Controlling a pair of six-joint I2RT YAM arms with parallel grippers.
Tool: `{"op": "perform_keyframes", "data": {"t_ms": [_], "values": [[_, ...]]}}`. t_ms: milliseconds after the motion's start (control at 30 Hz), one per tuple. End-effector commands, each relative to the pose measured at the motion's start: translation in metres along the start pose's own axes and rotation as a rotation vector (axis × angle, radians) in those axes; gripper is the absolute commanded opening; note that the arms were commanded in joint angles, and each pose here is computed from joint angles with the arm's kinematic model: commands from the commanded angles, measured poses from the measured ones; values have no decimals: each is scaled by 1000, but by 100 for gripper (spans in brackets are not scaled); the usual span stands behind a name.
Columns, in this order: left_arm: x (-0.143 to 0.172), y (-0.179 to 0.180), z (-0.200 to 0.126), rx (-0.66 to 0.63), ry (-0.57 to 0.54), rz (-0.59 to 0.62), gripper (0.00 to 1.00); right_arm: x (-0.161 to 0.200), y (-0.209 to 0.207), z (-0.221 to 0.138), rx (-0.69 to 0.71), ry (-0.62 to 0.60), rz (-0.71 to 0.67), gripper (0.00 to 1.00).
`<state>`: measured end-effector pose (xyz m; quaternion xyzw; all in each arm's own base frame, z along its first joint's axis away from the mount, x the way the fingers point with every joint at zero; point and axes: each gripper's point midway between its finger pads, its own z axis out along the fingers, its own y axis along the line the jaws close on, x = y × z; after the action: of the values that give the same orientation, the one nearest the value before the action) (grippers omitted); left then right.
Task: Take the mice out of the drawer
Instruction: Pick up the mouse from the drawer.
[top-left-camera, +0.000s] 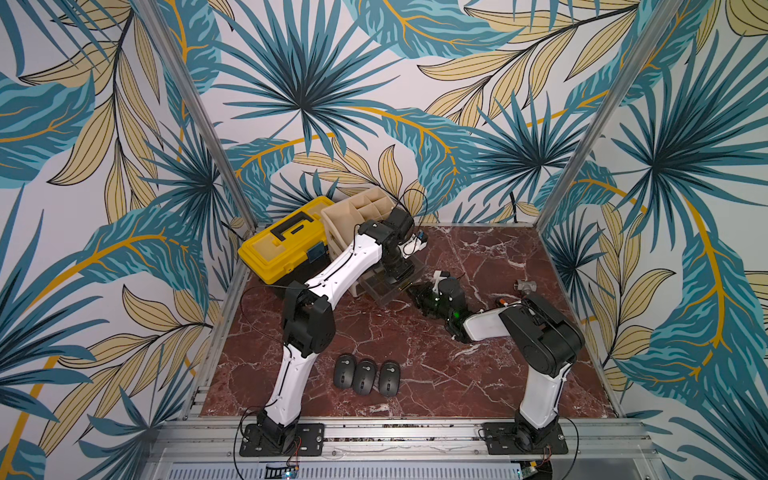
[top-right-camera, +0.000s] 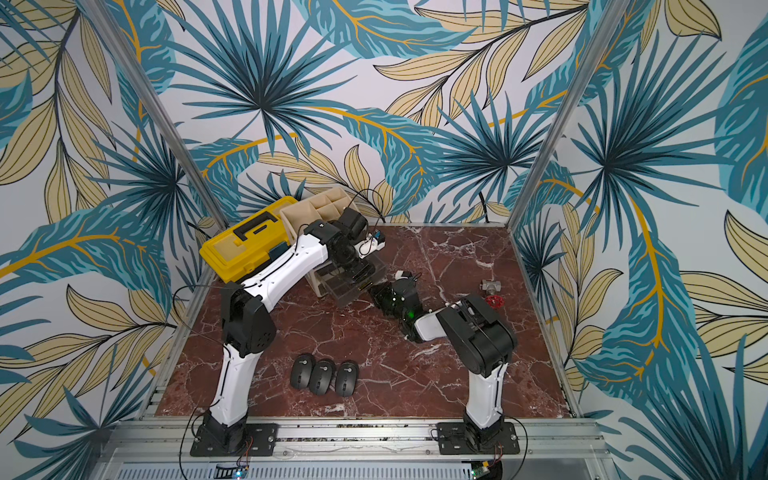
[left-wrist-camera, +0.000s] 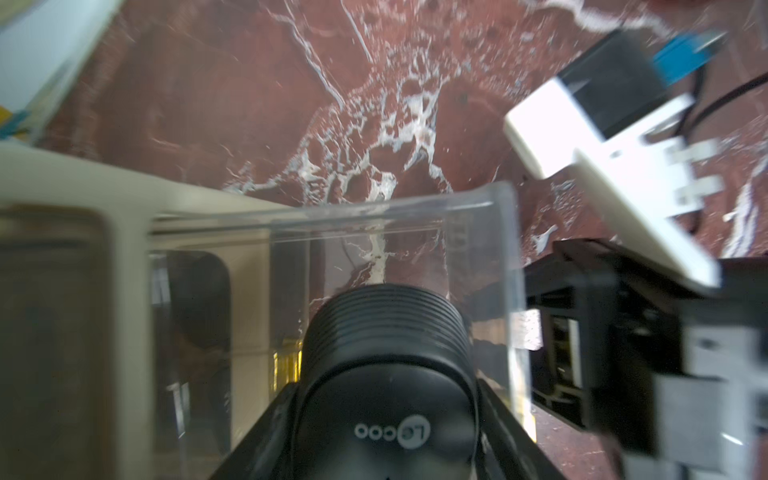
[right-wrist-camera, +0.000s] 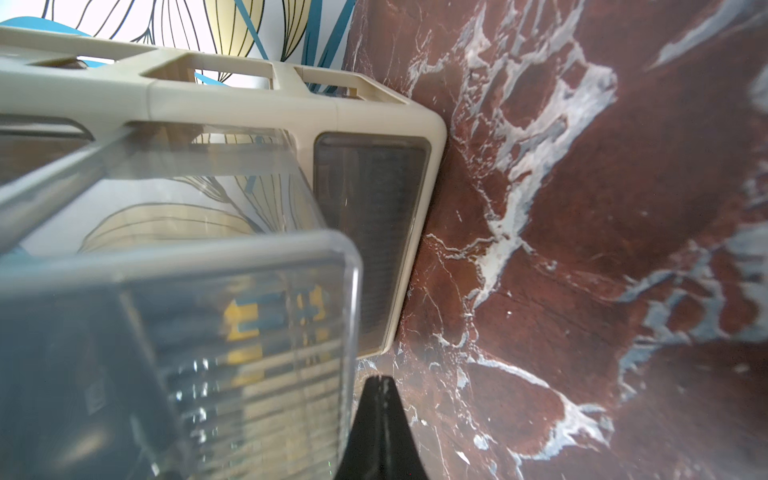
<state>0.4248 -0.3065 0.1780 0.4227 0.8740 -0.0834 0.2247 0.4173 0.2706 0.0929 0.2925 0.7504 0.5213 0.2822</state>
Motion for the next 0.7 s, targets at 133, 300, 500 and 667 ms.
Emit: {"op": "perform_keyframes", "data": {"t_ms": [133,300,500,667], "values": [[-28,-10,-67,-49,-151,-61,51,-4,16,1,-53,-10,-47,0],[-21,-23,-90,-72,-140,-158,51,-10,16,-5,-22,5,-108,0],[-9,-50,-118,-60,-156,-316,52,-25,-1,-28,100,1,-173,0],[9,-74,-124,-41,-145,-442,52,-29,-7,-54,232,12,-282,0]]}}
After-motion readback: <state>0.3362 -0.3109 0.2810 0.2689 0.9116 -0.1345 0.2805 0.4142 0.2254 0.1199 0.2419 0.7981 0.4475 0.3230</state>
